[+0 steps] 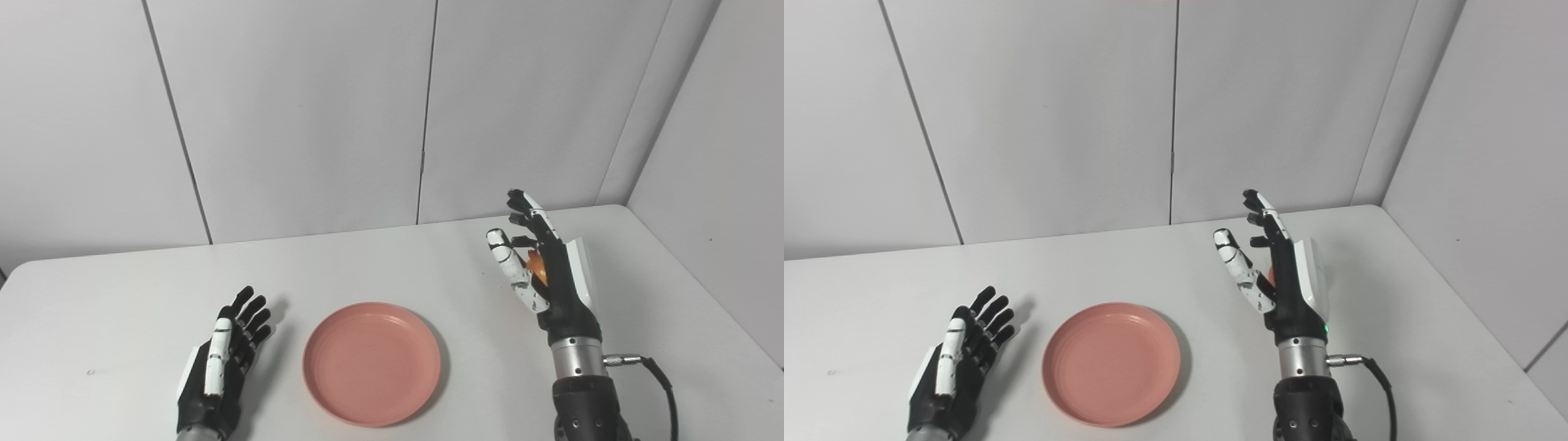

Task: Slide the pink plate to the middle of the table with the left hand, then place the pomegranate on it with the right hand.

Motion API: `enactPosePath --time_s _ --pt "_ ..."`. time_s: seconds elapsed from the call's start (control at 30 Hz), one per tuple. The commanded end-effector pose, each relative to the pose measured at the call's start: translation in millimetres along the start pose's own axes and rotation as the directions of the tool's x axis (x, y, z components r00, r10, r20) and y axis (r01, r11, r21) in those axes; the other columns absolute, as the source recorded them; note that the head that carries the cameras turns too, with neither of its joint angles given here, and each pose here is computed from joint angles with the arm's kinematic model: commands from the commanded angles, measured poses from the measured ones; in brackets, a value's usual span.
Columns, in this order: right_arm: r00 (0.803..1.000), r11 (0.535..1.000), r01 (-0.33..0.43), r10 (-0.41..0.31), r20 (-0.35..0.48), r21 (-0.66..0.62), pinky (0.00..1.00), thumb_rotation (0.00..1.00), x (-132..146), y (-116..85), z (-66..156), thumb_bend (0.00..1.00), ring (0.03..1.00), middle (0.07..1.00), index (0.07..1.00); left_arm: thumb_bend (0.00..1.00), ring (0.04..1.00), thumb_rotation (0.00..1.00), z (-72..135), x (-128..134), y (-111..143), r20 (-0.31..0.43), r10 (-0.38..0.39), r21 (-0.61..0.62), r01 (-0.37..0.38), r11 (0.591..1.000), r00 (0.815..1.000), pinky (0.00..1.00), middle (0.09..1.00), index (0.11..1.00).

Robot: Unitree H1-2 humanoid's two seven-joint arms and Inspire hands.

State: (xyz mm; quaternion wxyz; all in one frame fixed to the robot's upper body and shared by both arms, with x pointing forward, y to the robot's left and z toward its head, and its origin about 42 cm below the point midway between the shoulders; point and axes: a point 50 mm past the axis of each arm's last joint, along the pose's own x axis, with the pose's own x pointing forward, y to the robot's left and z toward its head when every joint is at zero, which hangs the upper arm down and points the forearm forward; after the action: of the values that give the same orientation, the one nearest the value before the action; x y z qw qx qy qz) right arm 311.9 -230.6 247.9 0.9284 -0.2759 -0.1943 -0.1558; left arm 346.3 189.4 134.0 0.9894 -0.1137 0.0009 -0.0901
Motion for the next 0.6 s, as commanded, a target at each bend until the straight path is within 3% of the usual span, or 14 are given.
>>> enactPosePath --time_s 0.0,0.2,0.57 --pt "0.995 0.997 0.069 -0.066 0.071 -0.041 0.77 0.87 10 -8 7 0.61 0.839 0.868 0.871 0.38 0.923 1.00 -1 2 4 -0.006 -0.001 -0.007 0.001 1.000 1.000 0.93 0.921 0.898" --pt "0.992 0.986 0.121 -0.116 0.046 -0.117 0.80 0.58 13 -15 -2 0.73 0.853 0.879 0.892 0.36 0.927 1.00 0 2 8 -0.007 0.000 -0.006 0.000 1.000 1.000 0.94 0.926 0.901" --pt "0.994 0.953 0.100 -0.107 -0.007 -0.286 0.77 0.47 17 -22 -13 0.83 0.877 0.929 0.935 0.35 0.920 1.00 1 1 13 -0.021 0.004 -0.018 -0.004 1.000 1.000 0.94 0.921 0.904"
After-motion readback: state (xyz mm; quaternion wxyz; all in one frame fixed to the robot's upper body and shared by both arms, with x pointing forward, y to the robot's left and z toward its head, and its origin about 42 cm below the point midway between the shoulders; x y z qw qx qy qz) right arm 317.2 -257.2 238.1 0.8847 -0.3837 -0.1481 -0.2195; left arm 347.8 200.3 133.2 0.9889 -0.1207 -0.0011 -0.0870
